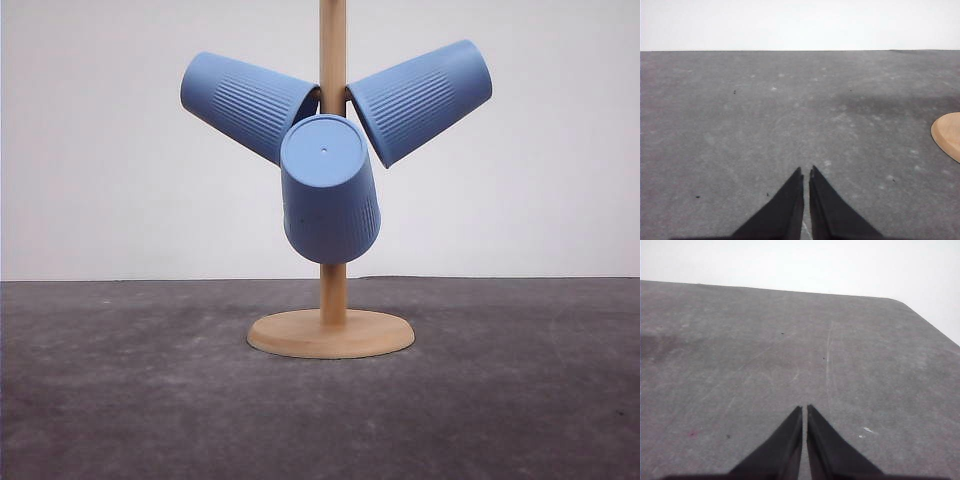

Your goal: Place three cups

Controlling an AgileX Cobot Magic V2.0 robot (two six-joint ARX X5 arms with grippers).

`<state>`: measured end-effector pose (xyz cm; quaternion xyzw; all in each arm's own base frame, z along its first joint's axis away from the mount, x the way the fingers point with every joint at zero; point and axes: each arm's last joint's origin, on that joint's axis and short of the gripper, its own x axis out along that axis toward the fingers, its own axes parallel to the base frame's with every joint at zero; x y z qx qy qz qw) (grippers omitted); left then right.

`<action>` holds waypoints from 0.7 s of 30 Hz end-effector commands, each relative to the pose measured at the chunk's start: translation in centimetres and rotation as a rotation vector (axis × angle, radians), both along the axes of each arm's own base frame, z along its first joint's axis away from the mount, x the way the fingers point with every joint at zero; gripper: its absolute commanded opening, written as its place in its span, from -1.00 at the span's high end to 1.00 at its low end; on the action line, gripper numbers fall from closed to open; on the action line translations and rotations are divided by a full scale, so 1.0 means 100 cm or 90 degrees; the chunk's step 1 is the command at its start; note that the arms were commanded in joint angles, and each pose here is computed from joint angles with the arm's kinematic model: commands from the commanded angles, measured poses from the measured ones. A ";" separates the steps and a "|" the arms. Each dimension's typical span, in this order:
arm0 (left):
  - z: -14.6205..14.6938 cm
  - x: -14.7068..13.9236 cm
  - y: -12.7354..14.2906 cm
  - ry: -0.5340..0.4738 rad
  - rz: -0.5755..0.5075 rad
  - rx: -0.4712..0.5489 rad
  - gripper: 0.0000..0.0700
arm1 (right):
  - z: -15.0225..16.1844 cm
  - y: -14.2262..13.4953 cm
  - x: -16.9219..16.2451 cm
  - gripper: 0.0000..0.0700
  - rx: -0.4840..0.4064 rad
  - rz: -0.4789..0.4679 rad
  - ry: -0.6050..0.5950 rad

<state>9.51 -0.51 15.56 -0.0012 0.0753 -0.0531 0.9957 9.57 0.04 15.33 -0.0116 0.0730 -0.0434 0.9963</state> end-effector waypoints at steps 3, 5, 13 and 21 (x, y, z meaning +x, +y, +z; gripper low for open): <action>-0.003 0.001 0.000 -0.003 -0.001 0.004 1.00 | 0.000 0.000 0.000 0.96 0.004 -0.002 -0.004; -0.003 0.001 0.000 -0.003 -0.001 0.004 1.00 | 0.000 0.000 0.000 0.96 0.004 -0.002 -0.004; -0.003 0.001 0.000 -0.003 -0.001 0.004 1.00 | 0.000 0.000 0.000 0.96 0.004 -0.002 -0.004; -0.003 0.001 0.000 -0.003 -0.001 0.004 1.00 | 0.000 0.000 0.000 0.96 0.004 -0.002 -0.004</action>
